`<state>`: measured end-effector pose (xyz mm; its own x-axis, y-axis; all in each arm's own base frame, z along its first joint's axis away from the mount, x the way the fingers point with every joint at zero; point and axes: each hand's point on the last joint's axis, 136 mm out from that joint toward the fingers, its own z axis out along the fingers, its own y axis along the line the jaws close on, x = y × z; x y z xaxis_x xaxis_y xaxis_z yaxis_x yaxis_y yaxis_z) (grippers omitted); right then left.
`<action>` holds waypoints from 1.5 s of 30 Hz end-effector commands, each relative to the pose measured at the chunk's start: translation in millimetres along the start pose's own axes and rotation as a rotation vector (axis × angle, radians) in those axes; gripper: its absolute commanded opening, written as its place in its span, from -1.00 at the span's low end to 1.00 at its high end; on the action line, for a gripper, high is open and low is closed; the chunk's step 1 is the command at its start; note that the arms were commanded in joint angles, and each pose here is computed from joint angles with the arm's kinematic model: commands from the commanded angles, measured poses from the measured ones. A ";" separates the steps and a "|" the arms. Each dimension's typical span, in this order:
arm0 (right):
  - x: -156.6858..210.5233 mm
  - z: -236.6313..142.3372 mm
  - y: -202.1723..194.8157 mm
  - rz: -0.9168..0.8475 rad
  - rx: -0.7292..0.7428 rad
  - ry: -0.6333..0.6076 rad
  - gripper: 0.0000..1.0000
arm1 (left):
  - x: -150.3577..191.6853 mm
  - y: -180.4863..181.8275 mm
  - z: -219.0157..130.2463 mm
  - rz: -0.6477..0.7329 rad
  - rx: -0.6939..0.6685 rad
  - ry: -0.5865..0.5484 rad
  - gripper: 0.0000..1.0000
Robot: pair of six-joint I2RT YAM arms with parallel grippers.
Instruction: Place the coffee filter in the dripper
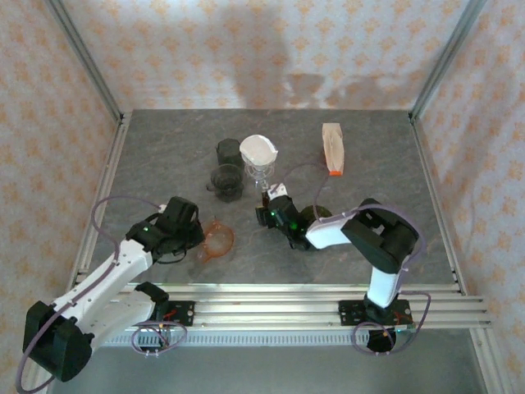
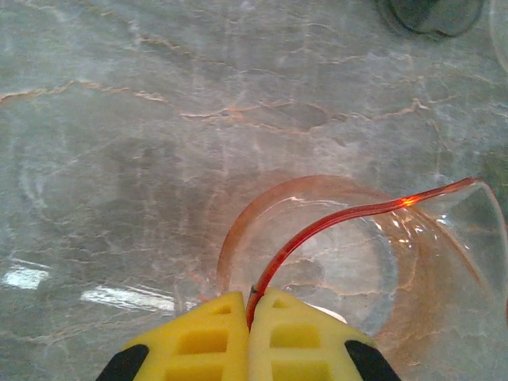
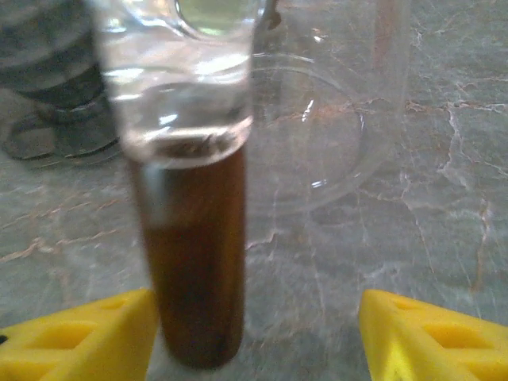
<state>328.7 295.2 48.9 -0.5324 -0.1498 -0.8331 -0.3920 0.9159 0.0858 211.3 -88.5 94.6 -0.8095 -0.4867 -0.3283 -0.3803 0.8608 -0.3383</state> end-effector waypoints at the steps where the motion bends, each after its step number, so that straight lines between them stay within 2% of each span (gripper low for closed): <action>1: -22.3 -29.2 0.5 0.051 0.024 -0.098 0.33 | -21.3 -28.1 -10.3 0.028 0.058 -0.084 -1.00; 8: -48.7 -99.8 -15.6 0.207 0.033 -0.174 0.31 | -7.6 -69.1 -1.8 0.181 0.082 -0.075 -1.00; 12: -53.4 -140.5 -46.5 0.287 0.148 -0.126 0.34 | 9.9 -97.0 9.6 0.300 0.076 -0.050 -1.00; 14: -48.3 -160.1 -67.9 0.294 0.256 -0.072 0.36 | 20.6 -107.9 17.7 0.361 0.064 -0.035 -1.00; 17: -35.5 -179.0 -88.3 0.288 0.341 0.016 0.39 | 33.6 -125.0 29.0 0.419 0.070 -0.010 -1.00; 21: -18.7 -183.6 -94.9 0.305 0.304 0.139 0.42 | 43.3 -141.6 42.4 0.476 0.062 0.013 -1.00; 28: -14.5 -180.4 -108.6 0.353 0.262 0.289 0.43 | 50.5 -150.7 50.7 0.521 0.050 0.051 -1.00; 32: -7.7 -170.9 -119.6 0.382 0.264 0.349 0.42 | 53.8 -155.2 48.8 0.540 0.062 0.058 -0.77; 42: 16.9 -141.9 -141.7 0.409 0.301 0.468 0.32 | 57.0 -148.3 42.2 0.619 0.015 0.072 -0.74; 45: 24.0 -136.5 -140.3 0.415 0.288 0.493 0.25 | 57.7 -147.9 41.1 0.624 0.011 0.074 -0.59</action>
<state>266.6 107.8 92.2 -0.8927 0.1614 -0.4208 0.1194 0.9850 0.1244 242.1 -256.9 88.1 -0.9075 0.0805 -0.4123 0.1637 0.9717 -0.1705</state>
